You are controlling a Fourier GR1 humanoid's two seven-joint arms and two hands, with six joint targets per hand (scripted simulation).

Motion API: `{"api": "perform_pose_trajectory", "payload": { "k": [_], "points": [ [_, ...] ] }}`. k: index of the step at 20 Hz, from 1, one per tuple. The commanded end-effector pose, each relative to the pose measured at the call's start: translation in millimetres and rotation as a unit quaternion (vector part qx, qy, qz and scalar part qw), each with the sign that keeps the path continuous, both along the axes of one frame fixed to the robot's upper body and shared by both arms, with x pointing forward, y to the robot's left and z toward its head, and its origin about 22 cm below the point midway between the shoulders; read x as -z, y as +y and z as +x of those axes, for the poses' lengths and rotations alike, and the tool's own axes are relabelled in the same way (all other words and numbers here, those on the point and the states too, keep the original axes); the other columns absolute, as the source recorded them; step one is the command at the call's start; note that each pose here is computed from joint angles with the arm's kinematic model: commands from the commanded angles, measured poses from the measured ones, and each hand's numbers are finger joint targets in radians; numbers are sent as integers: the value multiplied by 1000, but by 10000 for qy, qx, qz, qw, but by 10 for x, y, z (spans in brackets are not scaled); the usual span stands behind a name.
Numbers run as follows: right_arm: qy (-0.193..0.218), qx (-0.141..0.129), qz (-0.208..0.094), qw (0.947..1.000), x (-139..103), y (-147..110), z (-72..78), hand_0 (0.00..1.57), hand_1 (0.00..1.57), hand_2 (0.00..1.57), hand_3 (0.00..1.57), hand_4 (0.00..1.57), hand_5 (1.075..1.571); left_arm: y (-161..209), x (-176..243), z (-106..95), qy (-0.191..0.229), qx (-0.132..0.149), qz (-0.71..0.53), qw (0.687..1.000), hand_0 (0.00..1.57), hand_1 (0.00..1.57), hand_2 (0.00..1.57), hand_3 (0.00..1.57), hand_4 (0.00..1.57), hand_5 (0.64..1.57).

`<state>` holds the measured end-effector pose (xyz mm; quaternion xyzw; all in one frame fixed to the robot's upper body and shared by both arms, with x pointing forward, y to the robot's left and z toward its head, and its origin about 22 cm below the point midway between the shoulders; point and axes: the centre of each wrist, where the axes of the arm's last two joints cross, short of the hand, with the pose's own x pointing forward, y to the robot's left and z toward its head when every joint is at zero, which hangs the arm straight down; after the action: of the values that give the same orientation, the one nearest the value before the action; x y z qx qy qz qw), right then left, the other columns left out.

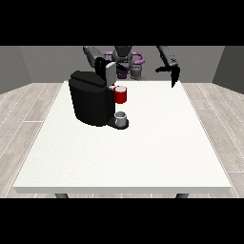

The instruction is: Insert the coffee pod into the coffee machine and close the lid

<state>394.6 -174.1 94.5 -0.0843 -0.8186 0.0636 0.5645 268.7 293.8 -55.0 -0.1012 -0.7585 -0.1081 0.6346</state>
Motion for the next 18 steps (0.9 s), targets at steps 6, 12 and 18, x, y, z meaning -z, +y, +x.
{"api": "perform_pose_trajectory", "payload": {
  "k": [6, 12, 18],
  "points": [
    [-385, -185, -629, 9971, -455, 584, 67, 0, 0, 0, 0, 391, 1571, 31, -146, 255, -246, 285, -135, 9992, 0, 0, 0, 0, 394, 1571],
    [-610, -319, -966, 9929, -746, 676, 170, 0, 0, 0, 0, 383, 1571, -19, -280, 386, -57, 341, -109, 9993, 0, 0, 0, 0, 366, 1571],
    [-608, -888, -958, 9896, -561, 924, 82, 0, 0, 0, 0, 385, 1571, 67, -54, 239, 71, 132, -122, 9998, 0, 0, 0, 0, 363, 1571]
  ]
}}
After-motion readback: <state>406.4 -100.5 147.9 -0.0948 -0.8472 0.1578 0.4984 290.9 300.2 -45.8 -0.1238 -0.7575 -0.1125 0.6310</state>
